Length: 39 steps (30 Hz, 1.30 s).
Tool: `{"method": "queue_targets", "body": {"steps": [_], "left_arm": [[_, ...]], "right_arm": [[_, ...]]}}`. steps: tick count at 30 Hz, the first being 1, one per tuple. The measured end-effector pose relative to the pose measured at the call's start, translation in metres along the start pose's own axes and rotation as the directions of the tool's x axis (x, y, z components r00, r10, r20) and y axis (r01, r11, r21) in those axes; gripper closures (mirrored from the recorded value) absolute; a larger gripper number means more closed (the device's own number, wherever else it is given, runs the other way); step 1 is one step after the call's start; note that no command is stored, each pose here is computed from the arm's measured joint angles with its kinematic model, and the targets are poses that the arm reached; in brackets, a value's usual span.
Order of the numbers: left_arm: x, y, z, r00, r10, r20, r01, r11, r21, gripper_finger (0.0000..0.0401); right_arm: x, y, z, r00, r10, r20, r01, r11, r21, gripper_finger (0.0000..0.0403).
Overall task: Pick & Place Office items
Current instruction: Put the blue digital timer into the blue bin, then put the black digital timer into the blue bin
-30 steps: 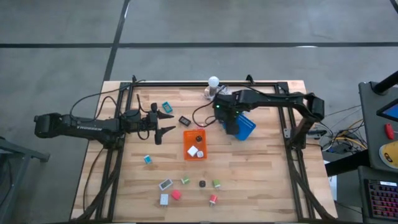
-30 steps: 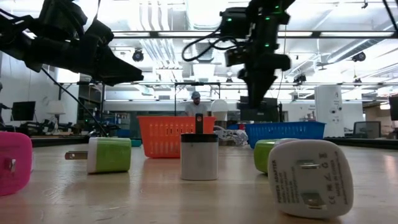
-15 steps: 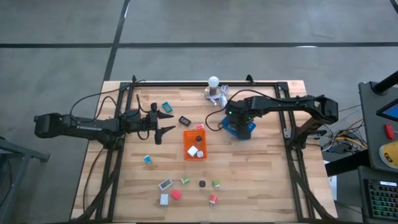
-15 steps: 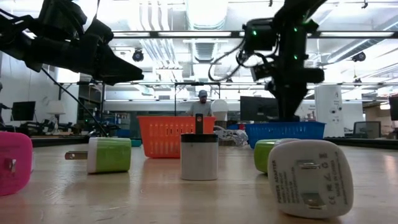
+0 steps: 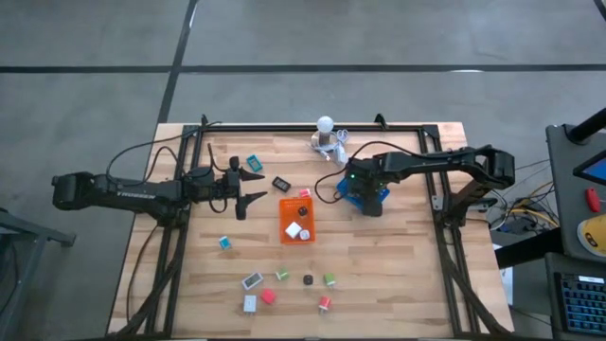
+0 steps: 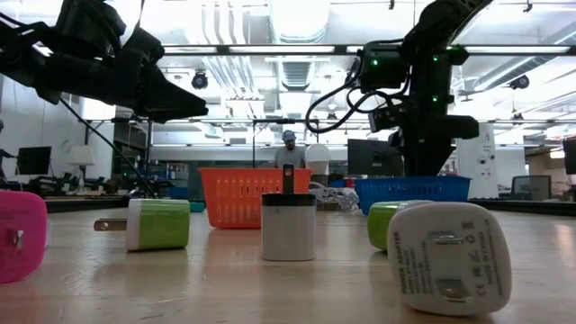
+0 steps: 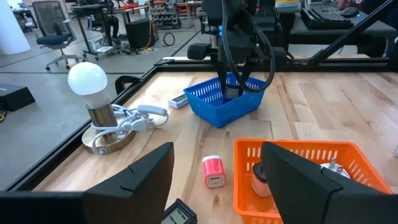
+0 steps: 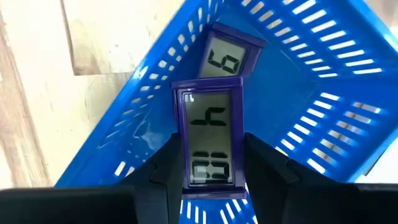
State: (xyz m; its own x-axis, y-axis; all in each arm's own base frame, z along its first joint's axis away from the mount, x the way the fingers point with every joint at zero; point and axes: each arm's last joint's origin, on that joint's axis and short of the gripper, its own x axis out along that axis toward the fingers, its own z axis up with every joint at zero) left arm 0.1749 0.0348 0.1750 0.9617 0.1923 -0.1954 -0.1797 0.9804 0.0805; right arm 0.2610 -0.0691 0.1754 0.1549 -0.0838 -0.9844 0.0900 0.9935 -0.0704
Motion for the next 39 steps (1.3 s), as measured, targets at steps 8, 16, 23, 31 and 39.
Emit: {"method": "queue_targets", "body": {"steps": [8,16,23,31,39], "left_arm": [[0.000,0.000,0.000,1.000,0.001,0.000,-0.001,1.000,0.000,0.0153],[0.000,0.000,0.000,1.000,0.001,0.000,-0.001,1.000,0.000,0.0153],[0.000,0.000,0.000,1.000,0.000,0.000,0.000,1.000,0.000,0.0153],[0.000,0.000,0.000,1.000,0.000,-0.001,0.000,1.000,0.000,0.0153],[0.000,0.000,-0.001,1.000,-0.001,-0.009,0.001,1.000,0.000,0.0153]], "right_arm": [[0.002,0.000,0.000,1.000,-0.001,0.005,0.001,1.000,0.017,0.0282],[0.002,-0.001,0.001,1.000,-0.006,0.015,0.006,1.000,0.024,0.0193],[0.002,-0.001,0.000,1.000,-0.022,0.013,0.021,0.999,0.040,0.0114],[-0.002,-0.004,0.005,0.994,-0.106,0.040,0.104,0.993,0.048,0.0103],[-0.025,-0.006,0.015,0.967,-0.151,0.203,0.143,0.988,0.052,0.0114]]}}
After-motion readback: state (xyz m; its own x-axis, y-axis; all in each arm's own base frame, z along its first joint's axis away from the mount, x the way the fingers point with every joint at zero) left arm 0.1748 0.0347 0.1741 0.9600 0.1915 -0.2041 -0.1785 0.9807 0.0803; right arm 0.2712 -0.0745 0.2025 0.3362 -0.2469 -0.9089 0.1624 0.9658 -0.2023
